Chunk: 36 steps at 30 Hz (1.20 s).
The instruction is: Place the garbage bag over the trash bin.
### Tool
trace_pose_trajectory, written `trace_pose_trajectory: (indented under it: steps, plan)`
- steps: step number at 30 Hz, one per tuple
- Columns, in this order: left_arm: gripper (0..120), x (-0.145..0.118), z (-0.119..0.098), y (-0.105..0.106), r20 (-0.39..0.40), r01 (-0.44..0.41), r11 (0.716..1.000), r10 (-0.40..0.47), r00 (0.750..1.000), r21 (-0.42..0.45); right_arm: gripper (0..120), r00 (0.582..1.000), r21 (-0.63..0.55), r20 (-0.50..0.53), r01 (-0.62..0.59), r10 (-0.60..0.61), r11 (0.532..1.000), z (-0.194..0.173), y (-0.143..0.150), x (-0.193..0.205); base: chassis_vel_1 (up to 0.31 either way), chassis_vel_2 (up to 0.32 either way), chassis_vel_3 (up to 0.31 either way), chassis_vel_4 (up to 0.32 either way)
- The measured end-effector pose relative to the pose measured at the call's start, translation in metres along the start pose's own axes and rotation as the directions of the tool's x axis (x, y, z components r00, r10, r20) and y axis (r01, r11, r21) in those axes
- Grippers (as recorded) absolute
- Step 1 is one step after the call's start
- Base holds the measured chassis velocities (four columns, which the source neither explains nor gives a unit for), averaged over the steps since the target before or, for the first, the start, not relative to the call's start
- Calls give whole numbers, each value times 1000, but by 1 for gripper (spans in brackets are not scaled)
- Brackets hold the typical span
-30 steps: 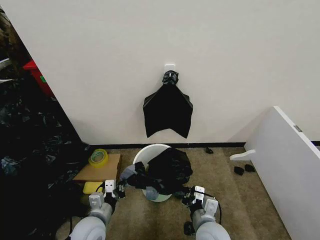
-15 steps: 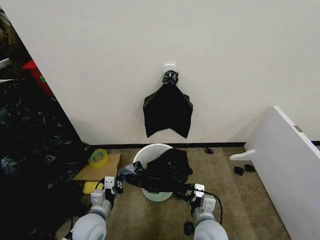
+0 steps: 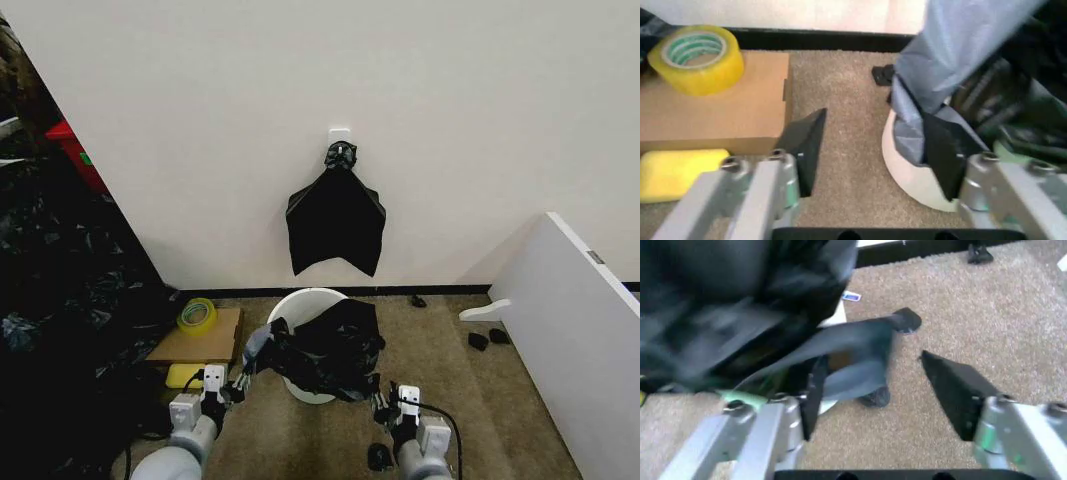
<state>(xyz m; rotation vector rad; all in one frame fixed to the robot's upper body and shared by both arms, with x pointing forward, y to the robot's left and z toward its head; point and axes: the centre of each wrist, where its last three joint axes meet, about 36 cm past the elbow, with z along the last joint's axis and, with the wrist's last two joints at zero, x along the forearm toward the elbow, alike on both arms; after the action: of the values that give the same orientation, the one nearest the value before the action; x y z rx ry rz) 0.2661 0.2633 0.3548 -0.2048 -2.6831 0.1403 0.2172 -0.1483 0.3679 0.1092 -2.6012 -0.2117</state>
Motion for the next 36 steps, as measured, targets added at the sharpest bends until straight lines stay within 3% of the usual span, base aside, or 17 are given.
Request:
trace_pose_trajectory:
  steps: [3, 4, 6, 7, 9, 11, 16, 21, 23, 29, 31, 32, 34, 35, 36]
  plan:
    - [74, 9, 4, 13, 54, -19, 1000, 19, 998, 8, 72, 998, 40, 41, 46, -48, 998, 8, -2, 10, 0, 0, 0, 0]
    - [74, 9, 4, 13, 54, -19, 1000, 19, 998, 8, 72, 998, 40, 41, 46, -48, 998, 8, -2, 10, 0, 0, 0, 0]
    - [86, 12, 10, 21, 145, -39, 999, 38, 989, 2, 84, 992, 77, 81, 95, -102, 992, 13, -4, 15, 0, 0, 0, 0]
    - [86, 12, 10, 21, 145, -39, 999, 38, 989, 2, 84, 992, 77, 81, 95, -102, 992, 13, -4, 15, 0, 0, 0, 0]
    - [97, 10, 18, 34, 256, -50, 997, 62, 965, -52, 92, 981, 118, 130, 126, -141, 985, 17, -4, 18, 0, 0, 0, 0]
    - [98, 11, 20, 37, 276, -60, 996, 77, 958, -67, 96, 979, 126, 140, 130, -148, 983, 18, -4, 19, 0, 0, 0, 0]
    - [100, 7, 31, 61, 371, -142, 978, 190, 909, -153, 100, 974, 141, 165, 132, -155, 981, 16, -2, 23, 0, 0, 0, 0]
    - [100, 1, 36, 76, 396, -197, 965, 252, 883, -174, 100, 974, 140, 171, 124, -147, 982, 14, -3, 24, 0, 0, 0, 0]
    - [100, -6, 40, 87, 402, -224, 962, 270, 875, -160, 100, 972, 144, 181, 124, -149, 982, 14, -3, 25, 0, 0, 0, 0]
    - [100, -13, 42, 88, 402, -234, 972, 222, 888, -20, 100, 937, 148, 261, 198, -231, 969, 7, -2, 24, 0, 0, 0, 0]
    - [100, -15, 42, 88, 425, -332, 943, 290, 857, 26, 100, 917, 153, 286, 244, -280, 958, 0, -1, 25, 0, 0, 0, 0]
    - [100, -15, 42, 88, 425, -332, 943, 290, 857, 26, 100, 917, 153, 286, 244, -280, 958, 0, -1, 25, 0, 0, 0, 0]
    - [100, -20, 43, 99, 458, -515, 857, 460, 761, -7, 100, 889, 164, 311, 298, -336, 940, -14, -2, 25, 0, 0, 0, 0]
    - [100, -22, 43, 103, 461, -558, 829, 508, 727, -35, 100, 880, 169, 316, 315, -354, 934, -20, -2, 24, 0, 0, 0, 0]
    - [100, -23, 43, 104, 461, -568, 822, 521, 718, -44, 100, 877, 173, 316, 322, -362, 931, -23, -3, 24, 0, 0, 0, 0]
